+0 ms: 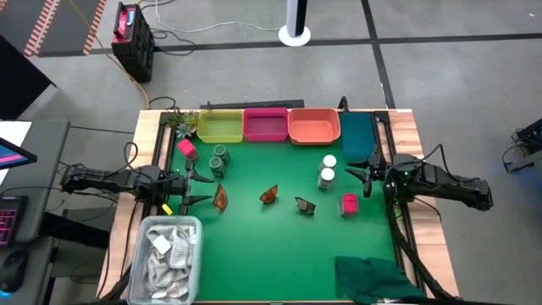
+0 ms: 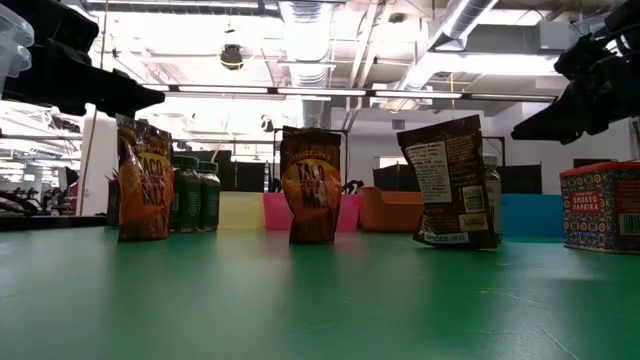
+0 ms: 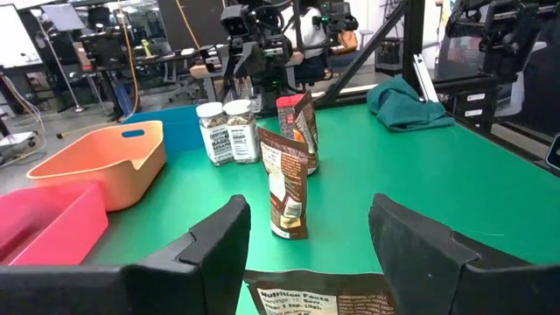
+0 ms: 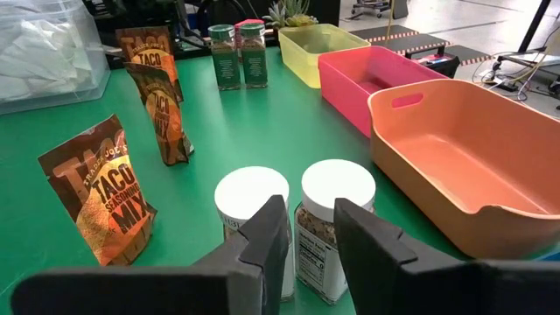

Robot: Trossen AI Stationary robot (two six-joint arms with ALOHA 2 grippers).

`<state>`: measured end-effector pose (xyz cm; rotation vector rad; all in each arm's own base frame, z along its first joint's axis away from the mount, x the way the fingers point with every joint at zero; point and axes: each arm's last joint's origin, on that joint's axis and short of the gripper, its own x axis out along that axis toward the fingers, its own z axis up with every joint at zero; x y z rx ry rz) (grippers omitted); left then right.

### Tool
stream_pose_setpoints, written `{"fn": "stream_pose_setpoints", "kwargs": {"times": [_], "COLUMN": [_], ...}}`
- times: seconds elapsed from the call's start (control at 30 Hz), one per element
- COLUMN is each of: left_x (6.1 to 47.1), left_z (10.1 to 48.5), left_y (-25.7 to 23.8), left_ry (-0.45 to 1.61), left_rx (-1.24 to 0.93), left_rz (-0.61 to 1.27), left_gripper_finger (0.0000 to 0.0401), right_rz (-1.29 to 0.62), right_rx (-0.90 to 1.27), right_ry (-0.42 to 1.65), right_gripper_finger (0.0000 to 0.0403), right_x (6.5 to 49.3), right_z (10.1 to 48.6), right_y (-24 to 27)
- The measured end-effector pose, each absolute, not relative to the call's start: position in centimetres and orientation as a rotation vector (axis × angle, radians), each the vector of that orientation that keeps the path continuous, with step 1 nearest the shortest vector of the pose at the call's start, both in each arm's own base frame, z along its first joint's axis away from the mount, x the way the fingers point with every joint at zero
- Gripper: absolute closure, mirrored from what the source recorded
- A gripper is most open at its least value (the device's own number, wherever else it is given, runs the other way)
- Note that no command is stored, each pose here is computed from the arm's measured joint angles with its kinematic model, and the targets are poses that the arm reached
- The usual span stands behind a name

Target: Sort spices by type

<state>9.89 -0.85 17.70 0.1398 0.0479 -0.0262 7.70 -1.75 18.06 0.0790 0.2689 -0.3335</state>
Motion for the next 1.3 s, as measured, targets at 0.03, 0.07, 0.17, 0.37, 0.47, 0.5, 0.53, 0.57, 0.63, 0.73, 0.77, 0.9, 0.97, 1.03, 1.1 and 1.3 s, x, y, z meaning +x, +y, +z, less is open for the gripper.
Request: {"fn": "stream_pose_setpoints", "kwargs": {"times": [0.03, 0.07, 0.17, 0.37, 0.47, 0.5, 0.53, 0.57, 0.63, 0.73, 0.77, 0.9, 0.97, 1.03, 1.1, 1.3], "left_x": [9.89, 9.89, 9.89, 9.89, 9.89, 9.89, 9.89, 9.89, 9.89, 9.9, 9.91, 9.91, 9.92, 9.92, 9.92, 9.92], "left_z": [17.7, 17.7, 17.7, 17.7, 17.69, 17.69, 17.7, 17.7, 17.7, 17.82, 17.89, 18.05, 18.04, 18.02, 18.01, 18.04], "left_y": [-0.85, -0.85, -0.85, -0.85, -0.85, -0.85, -0.85, -0.85, -0.85, -0.85, -0.85, -0.84, -0.84, -0.84, -0.84, -0.84], "left_ry": [0.048, 0.048, 0.048, 0.048, 0.048, 0.049, 0.048, 0.048, 0.048, 0.033, 0.025, 0.005, 0.007, 0.009, 0.01, 0.009], "left_rx": [0.14, 0.14, 0.14, 0.14, 0.14, 0.14, 0.14, 0.14, 0.14, 0.107, 0.076, -0.078, -0.128, -0.158, -0.188, -0.24], "left_rz": [-0.026, -0.026, -0.026, -0.026, -0.026, -0.026, -0.026, -0.026, -0.026, -0.024, -0.023, -0.019, -0.017, -0.017, -0.017, -0.018], "left_gripper_finger": [0.0177, 0.0177, 0.0177, 0.0177, 0.0177, 0.0177, 0.0177, 0.0177, 0.0177, 0.0177, 0.0177, 0.0177, 0.0177, 0.0177, 0.0177, 0.0177], "right_rz": [-0.333, -0.333, -0.333, -0.333, -0.333, -0.333, -0.333, -0.333, -0.333, -0.333, -0.333, -0.333, -0.333, -0.333, -0.333, -0.323], "right_rx": [0.079, 0.079, 0.079, 0.079, 0.079, 0.079, 0.079, 0.079, 0.079, 0.079, 0.079, 0.079, 0.079, 0.079, 0.079, -0.152], "right_ry": [0.269, 0.269, 0.269, 0.269, 0.269, 0.269, 0.269, 0.269, 0.269, 0.269, 0.269, 0.269, 0.269, 0.269, 0.269, 0.301], "right_gripper_finger": [0.0276, 0.0276, 0.0276, 0.0276, 0.0276, 0.0276, 0.0276, 0.0276, 0.0276, 0.0276, 0.0276, 0.0276, 0.0276, 0.0276, 0.0276, 0.0276], "right_x": [7.7, 7.7, 7.7, 7.7, 7.7, 7.7, 7.7, 7.7, 7.7, 7.7, 7.7, 7.7, 7.7, 7.7, 7.7, 7.68], "right_z": [18.06, 18.05, 18.05, 18.06, 18.06, 18.06, 18.06, 18.06, 18.06, 18.05, 18.06, 18.05, 18.06, 18.05, 18.06, 18.13], "right_y": [-1.75, -1.75, -1.75, -1.75, -1.75, -1.75, -1.75, -1.75, -1.75, -1.75, -1.75, -1.75, -1.75, -1.75, -1.75, -1.89]}}
